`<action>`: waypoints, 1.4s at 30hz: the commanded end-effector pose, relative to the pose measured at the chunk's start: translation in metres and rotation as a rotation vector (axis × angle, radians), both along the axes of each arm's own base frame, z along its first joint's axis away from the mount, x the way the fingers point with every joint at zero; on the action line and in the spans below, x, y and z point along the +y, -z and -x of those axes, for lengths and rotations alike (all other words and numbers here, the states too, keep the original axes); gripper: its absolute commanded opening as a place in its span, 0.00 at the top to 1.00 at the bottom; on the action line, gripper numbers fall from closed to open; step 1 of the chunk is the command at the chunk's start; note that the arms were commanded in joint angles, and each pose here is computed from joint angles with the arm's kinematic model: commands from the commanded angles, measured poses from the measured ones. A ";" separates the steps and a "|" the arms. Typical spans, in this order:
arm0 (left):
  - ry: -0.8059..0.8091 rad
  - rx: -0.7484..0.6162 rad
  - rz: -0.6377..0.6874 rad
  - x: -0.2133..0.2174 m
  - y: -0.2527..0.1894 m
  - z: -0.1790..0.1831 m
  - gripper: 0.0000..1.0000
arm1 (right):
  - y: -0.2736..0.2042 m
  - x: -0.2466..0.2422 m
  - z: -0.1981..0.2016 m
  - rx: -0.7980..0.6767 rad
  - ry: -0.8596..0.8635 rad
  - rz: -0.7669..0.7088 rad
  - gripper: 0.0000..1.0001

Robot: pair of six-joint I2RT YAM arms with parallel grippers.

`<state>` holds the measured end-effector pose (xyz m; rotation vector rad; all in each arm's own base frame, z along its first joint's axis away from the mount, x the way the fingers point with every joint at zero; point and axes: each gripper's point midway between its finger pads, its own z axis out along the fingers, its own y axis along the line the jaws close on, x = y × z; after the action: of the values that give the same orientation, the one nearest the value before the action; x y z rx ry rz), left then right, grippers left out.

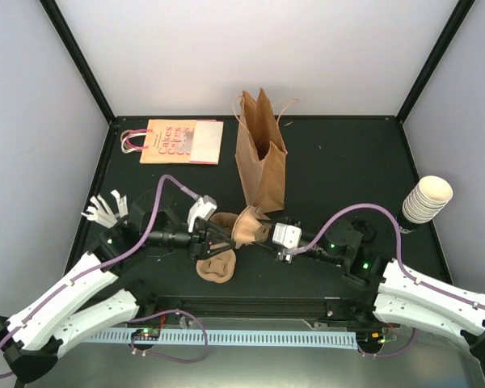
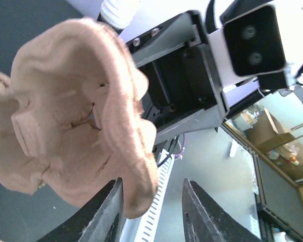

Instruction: Pack the takeout coffee

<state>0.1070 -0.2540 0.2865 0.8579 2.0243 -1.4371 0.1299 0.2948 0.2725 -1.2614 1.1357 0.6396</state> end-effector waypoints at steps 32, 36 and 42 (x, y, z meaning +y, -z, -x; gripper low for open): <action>0.021 -0.225 -0.011 0.005 -0.004 0.001 0.98 | -0.019 0.001 0.006 -0.022 -0.032 -0.064 0.45; 0.001 -0.236 -0.030 0.008 -0.003 -0.001 0.98 | -0.015 -0.001 0.005 -0.016 -0.020 -0.048 0.29; -0.048 -0.235 -0.025 0.010 -0.016 -0.008 0.99 | -0.014 -0.001 0.012 0.046 -0.051 0.027 0.00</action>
<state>0.1096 -0.2460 0.2753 0.9663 1.9345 -1.2561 0.1253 0.2945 0.2698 -1.2854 1.1541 0.6662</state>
